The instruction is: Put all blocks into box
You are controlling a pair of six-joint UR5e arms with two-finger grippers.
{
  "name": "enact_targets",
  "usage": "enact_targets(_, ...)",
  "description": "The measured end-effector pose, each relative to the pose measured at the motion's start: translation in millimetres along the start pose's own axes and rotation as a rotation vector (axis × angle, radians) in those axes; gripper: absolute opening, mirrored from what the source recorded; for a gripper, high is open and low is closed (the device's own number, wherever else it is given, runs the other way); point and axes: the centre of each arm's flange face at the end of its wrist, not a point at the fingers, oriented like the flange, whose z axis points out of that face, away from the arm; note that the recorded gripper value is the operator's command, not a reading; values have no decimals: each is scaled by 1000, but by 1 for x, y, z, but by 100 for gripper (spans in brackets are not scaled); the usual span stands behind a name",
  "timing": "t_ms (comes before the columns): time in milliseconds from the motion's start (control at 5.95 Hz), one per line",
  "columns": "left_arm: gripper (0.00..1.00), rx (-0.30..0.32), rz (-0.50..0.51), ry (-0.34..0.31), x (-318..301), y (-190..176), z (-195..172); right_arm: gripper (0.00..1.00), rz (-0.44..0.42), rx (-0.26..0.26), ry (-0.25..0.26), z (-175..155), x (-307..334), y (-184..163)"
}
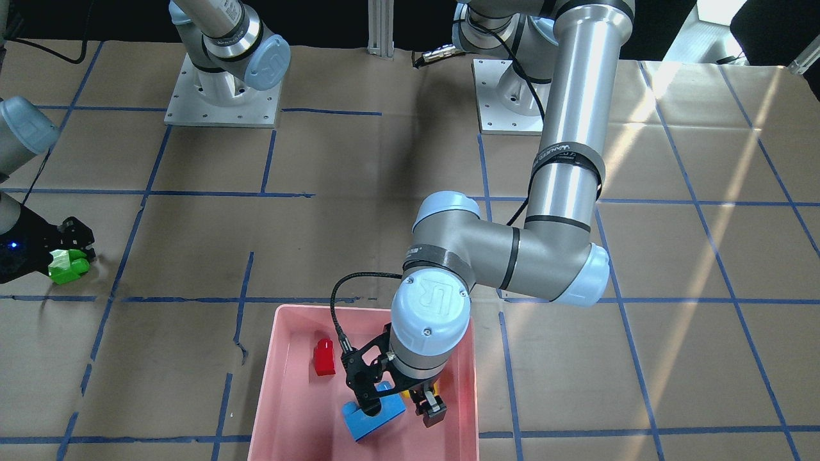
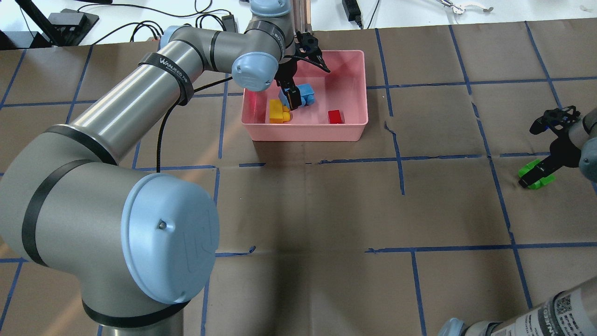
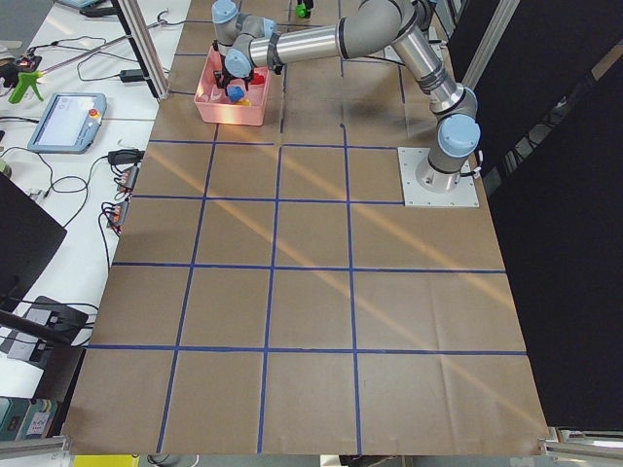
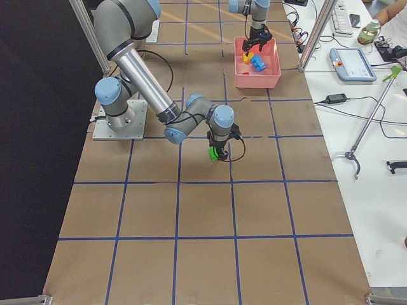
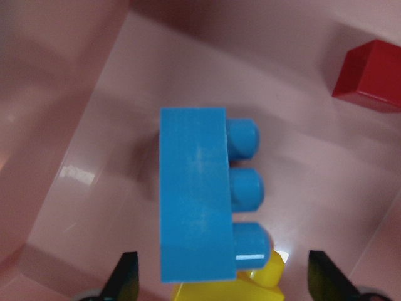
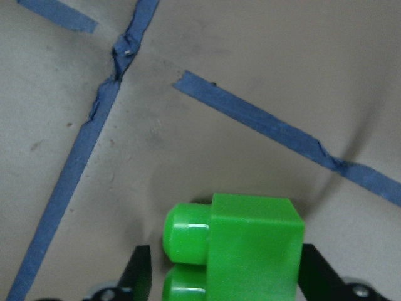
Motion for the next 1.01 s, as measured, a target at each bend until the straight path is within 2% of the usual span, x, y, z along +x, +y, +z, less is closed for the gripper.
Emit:
enact_targets(168, 96, -8, -32, 7, -10, 24, -36, 50, 0, 1, 2, -1, 0, 0)
enact_targets(672, 96, -13, -137, 89, -2, 109, -164, 50, 4, 5, 15, -8, -1, -4)
enact_targets(1008, 96, -30, -223, 102, 15, 158, -214, 50, 36, 31, 83, -45, 4, -14)
